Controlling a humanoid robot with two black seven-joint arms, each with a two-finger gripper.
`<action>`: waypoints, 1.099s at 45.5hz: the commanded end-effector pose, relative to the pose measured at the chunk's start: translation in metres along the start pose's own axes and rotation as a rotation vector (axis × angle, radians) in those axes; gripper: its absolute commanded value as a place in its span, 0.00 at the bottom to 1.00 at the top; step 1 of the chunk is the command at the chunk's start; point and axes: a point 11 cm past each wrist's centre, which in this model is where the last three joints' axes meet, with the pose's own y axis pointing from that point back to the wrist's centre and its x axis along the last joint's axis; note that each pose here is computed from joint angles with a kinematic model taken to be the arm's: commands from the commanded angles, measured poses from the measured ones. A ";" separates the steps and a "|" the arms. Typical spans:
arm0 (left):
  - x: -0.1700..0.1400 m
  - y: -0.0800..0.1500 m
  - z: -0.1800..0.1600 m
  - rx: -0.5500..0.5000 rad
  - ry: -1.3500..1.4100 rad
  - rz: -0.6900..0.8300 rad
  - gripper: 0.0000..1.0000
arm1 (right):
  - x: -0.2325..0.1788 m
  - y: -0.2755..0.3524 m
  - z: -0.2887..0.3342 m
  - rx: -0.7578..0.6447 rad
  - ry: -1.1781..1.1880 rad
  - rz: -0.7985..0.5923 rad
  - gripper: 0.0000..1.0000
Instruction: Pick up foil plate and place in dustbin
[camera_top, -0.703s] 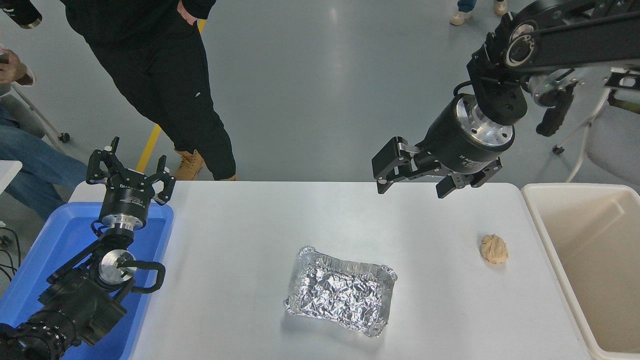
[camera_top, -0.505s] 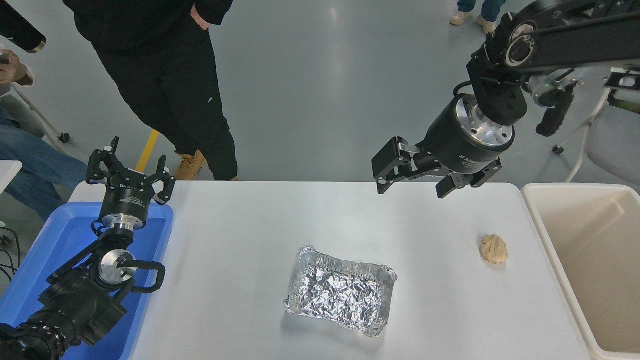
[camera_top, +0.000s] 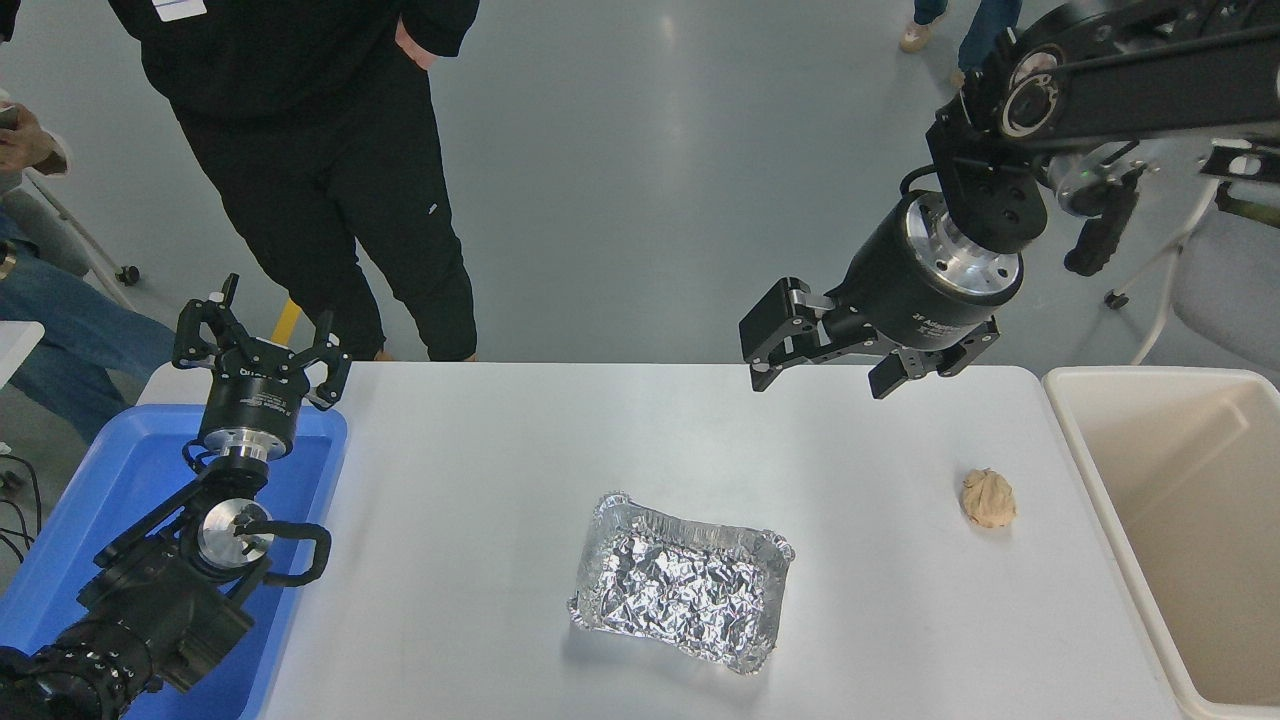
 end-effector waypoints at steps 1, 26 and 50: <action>0.000 0.000 0.000 0.000 -0.001 0.001 0.99 | -0.001 -0.003 -0.002 -0.007 0.008 -0.006 1.00; 0.000 0.000 0.000 0.000 0.000 0.000 0.99 | 0.000 -0.014 -0.008 -0.029 0.032 -0.013 1.00; 0.000 0.000 0.000 0.000 0.000 0.000 0.99 | 0.003 -0.014 0.006 -0.057 0.005 -0.011 1.00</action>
